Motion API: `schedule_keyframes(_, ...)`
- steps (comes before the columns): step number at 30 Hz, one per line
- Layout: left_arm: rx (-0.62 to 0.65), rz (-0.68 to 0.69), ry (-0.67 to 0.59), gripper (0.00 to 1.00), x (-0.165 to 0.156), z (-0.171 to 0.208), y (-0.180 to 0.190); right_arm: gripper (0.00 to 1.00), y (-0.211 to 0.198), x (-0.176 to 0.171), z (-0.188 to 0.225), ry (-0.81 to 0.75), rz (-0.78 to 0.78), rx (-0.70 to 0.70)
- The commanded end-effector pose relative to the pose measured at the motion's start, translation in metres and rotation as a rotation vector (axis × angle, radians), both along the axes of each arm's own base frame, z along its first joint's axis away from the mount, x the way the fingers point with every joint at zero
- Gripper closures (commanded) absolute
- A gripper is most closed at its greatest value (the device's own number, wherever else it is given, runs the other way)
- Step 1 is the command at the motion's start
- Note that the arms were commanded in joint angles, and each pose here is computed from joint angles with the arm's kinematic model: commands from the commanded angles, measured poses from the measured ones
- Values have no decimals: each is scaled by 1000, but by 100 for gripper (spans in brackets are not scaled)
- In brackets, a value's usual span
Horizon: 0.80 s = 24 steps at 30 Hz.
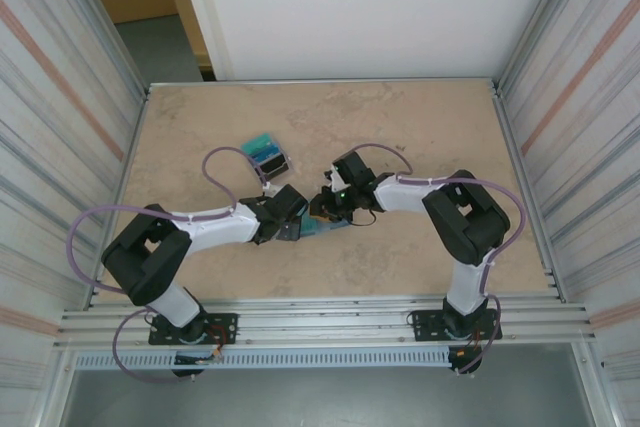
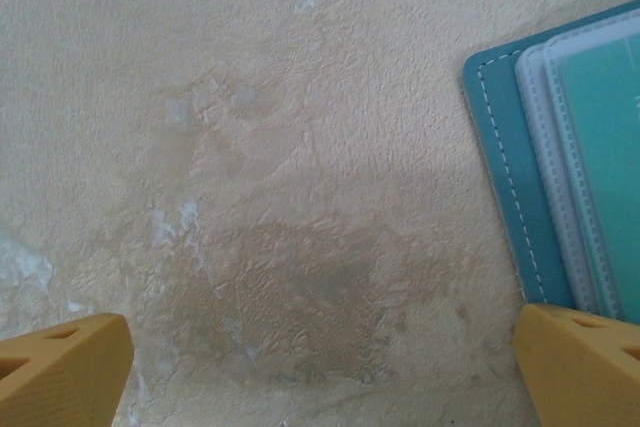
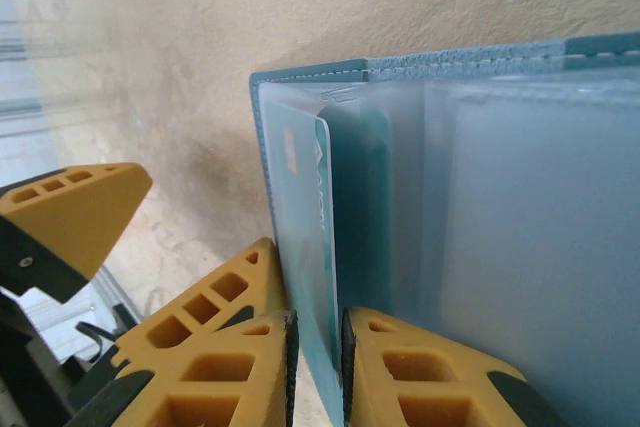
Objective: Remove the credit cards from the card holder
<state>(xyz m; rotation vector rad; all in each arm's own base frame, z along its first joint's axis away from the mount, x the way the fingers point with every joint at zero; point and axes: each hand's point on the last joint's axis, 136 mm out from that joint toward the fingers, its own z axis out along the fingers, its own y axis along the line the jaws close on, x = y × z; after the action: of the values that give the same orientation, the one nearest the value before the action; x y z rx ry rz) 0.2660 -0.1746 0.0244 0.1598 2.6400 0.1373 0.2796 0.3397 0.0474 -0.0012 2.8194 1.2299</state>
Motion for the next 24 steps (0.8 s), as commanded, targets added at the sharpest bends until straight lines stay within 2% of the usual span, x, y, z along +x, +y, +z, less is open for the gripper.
schedule_keyframes(1,32,-10,34,1,-7,-6,1,78,5,1,29,-15,-2,101)
schedule_keyframes(24,48,-5,39,1,-9,-8,5,84,-5,8,36,-19,-34,129)
